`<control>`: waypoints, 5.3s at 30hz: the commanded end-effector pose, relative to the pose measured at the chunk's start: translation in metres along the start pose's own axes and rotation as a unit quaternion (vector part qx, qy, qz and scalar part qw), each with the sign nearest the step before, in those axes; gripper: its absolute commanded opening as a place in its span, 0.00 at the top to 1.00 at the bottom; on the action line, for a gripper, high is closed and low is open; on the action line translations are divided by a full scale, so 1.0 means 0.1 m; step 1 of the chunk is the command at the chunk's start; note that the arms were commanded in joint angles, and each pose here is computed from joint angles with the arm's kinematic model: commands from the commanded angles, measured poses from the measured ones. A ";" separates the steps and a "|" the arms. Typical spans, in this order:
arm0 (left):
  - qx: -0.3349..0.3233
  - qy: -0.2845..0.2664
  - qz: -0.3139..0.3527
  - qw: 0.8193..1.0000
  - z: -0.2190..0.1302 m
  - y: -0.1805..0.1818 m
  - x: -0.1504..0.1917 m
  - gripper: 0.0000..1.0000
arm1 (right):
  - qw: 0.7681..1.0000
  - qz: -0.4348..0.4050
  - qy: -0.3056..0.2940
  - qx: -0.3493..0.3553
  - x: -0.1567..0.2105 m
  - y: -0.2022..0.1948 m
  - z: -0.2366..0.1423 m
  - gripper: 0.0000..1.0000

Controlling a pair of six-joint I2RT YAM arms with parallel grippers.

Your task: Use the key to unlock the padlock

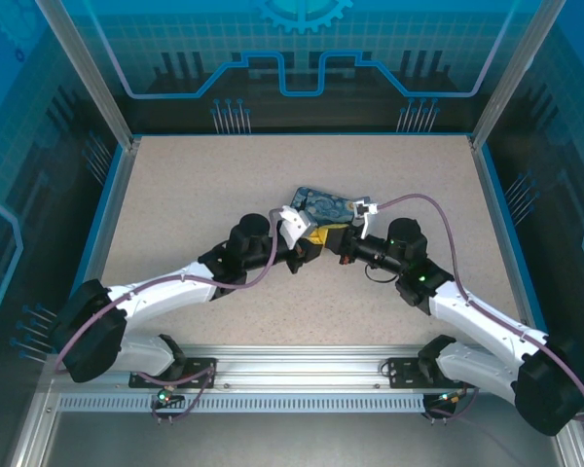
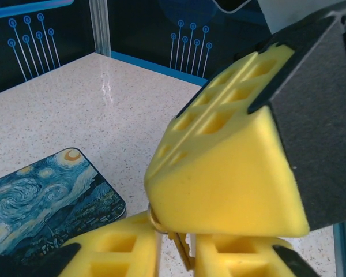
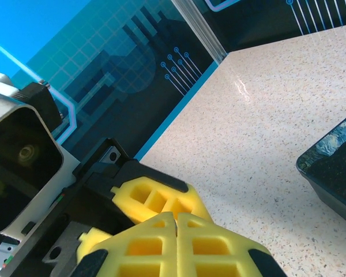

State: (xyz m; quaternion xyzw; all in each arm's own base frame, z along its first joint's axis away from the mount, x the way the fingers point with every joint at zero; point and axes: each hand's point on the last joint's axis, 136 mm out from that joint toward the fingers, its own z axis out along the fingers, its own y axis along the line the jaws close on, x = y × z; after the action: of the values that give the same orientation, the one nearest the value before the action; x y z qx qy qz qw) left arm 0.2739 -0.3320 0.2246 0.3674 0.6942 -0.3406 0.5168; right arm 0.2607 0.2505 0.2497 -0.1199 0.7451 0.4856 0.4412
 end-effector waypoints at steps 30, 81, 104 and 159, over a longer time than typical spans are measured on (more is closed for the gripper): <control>0.100 0.113 0.270 0.951 -0.28 -0.30 0.12 1.00 | 0.985 -0.064 0.130 -0.092 0.00 0.21 -0.68 0.44; 0.124 0.127 0.316 0.932 -0.30 -0.44 0.06 0.81 | 0.964 -0.080 0.235 -0.099 0.46 0.24 -0.28 1.00; -0.011 -0.195 -0.221 0.956 -0.97 -0.04 -1.02 0.41 | 0.991 0.071 -0.075 -0.084 -0.31 0.22 -0.28 1.00; 0.017 -0.108 -0.282 0.953 -0.70 -0.09 -1.00 1.00 | 0.994 0.019 -0.049 -0.095 -0.19 0.43 -0.38 0.58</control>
State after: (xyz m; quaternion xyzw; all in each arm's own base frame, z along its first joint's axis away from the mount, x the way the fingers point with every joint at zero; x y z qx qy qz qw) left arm 0.2636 -0.2973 0.3177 0.0550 0.7079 -0.5558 0.4324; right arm 0.2370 0.2427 0.2954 -0.0682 0.6733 0.5815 0.4516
